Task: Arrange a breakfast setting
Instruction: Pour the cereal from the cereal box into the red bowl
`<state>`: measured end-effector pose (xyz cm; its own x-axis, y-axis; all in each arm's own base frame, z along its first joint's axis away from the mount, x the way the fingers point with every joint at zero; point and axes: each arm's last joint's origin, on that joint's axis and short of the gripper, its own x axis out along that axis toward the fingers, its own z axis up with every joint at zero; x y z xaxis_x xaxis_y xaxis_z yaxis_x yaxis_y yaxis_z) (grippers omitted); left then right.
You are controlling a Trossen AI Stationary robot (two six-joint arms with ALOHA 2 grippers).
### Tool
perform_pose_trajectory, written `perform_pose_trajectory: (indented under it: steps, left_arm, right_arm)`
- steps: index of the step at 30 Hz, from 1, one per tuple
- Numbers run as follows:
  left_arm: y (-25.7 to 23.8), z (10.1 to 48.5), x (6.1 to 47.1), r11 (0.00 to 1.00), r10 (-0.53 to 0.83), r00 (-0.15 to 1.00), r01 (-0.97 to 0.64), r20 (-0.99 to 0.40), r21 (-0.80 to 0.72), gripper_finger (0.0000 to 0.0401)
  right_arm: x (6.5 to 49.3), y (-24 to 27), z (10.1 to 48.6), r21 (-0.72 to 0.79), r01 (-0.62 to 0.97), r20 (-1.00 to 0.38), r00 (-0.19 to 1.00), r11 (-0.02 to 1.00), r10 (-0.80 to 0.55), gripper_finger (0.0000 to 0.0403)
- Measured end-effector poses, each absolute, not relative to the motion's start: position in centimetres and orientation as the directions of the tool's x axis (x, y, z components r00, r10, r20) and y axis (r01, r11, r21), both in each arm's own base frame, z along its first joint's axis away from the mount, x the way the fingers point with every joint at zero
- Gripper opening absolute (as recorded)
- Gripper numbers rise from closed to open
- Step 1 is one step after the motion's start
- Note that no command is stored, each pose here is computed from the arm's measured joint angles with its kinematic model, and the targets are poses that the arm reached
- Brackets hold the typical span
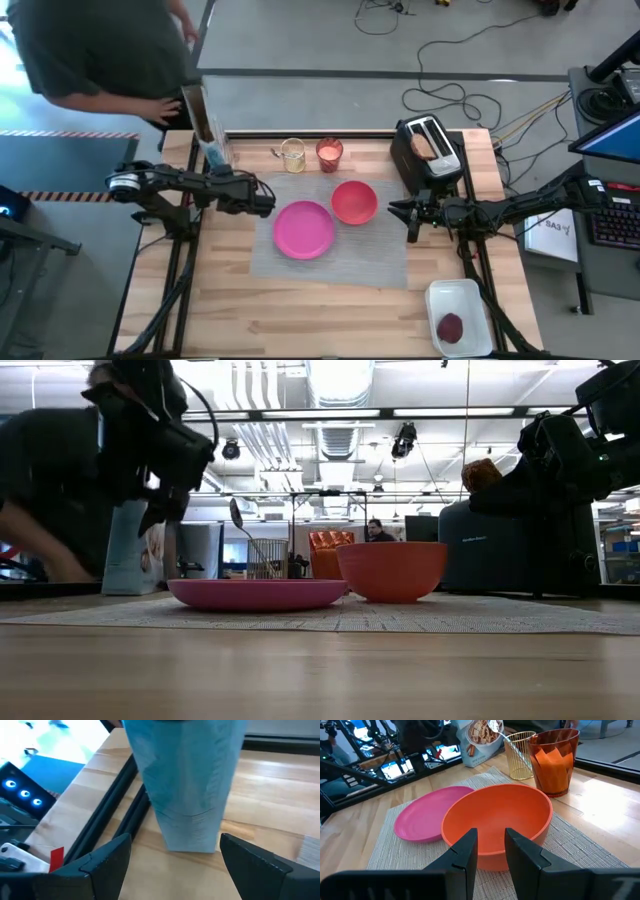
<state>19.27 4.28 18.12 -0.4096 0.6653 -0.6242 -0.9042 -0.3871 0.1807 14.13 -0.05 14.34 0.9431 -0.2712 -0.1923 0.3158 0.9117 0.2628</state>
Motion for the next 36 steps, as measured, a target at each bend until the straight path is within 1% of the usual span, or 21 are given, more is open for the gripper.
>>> perform_pose_trajectory:
  steps: [8,15,20,24,28,36]
  left_arm:
    - [5.2,16.8,19.0,-0.45,0.704,-0.455,-0.88,-0.545,0.152,0.0288]
    - [6.0,16.2,18.8,-0.479,0.705,-0.473,-0.867,-0.529,0.137,0.0288]
    - [6.1,15.9,19.0,-0.478,0.712,-0.456,-0.872,-0.534,0.107,0.0288]
    - [5.6,15.9,19.5,-0.453,0.728,-0.41,-0.889,-0.55,0.063,0.0289]
    - [5.0,16.0,19.9,-0.43,0.737,-0.384,-0.901,-0.557,0.053,0.0298]
    - [4.8,16.1,20.2,-0.419,0.739,-0.363,-0.907,-0.567,0.036,0.0315]
  right_arm:
    - [14.1,0.0,14.3,0.263,0.316,-0.192,0.943,0.912,-0.271,0.0086]
    - [14.1,0.0,14.3,0.263,0.316,-0.192,0.943,0.912,-0.271,0.0086]
    - [14.1,0.0,14.3,0.263,0.316,-0.192,0.943,0.912,-0.271,0.0086]
    - [14.1,0.0,14.3,0.263,0.316,-0.192,0.943,0.912,-0.271,0.0086]
    - [14.1,0.0,14.3,0.263,0.316,-0.193,0.943,0.912,-0.271,0.0086]
    - [14.1,0.0,14.3,0.263,0.316,-0.193,0.943,0.912,-0.271,0.0086]
